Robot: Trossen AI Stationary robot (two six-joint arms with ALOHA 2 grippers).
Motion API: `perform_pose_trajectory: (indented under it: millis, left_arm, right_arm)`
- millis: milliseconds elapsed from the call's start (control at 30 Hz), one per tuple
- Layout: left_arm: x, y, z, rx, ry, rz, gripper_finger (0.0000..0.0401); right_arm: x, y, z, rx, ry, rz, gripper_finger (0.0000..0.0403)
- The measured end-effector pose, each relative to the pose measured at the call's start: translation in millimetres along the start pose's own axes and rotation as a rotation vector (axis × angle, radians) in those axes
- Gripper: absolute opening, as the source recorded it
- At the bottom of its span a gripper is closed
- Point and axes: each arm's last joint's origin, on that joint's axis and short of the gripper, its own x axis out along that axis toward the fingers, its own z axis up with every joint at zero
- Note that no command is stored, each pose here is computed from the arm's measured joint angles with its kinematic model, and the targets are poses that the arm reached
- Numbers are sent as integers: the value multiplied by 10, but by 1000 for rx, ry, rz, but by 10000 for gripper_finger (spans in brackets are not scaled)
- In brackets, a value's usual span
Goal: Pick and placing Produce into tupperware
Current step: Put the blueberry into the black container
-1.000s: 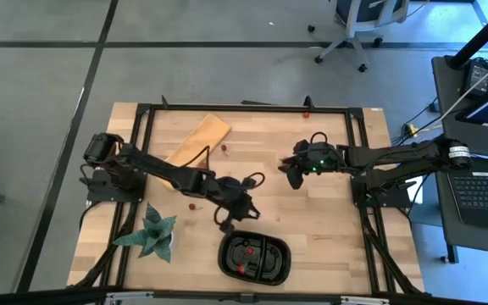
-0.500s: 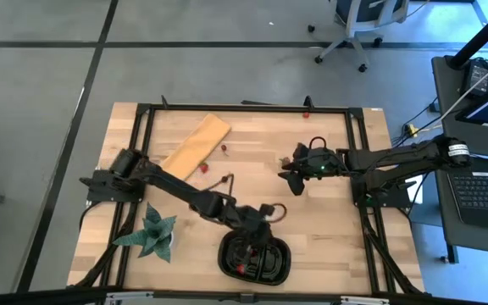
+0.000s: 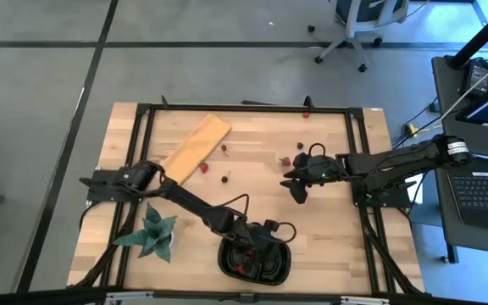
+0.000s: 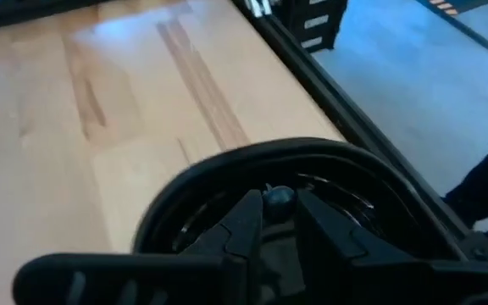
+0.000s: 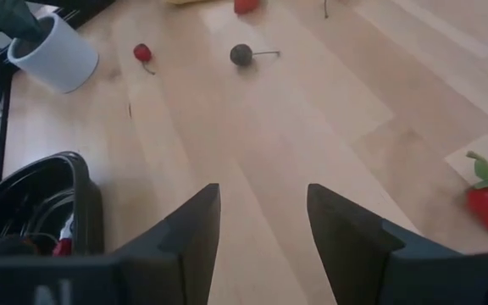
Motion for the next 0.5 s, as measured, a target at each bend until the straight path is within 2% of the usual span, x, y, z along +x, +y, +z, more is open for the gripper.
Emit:
perform_pose_trajectory:
  millis: [500]
  left_arm:
    - [-9, 13, -11, -22, 18, -6, 55]
  right_arm:
    - [-1, 4, -3, -3, 1, 1, 181]
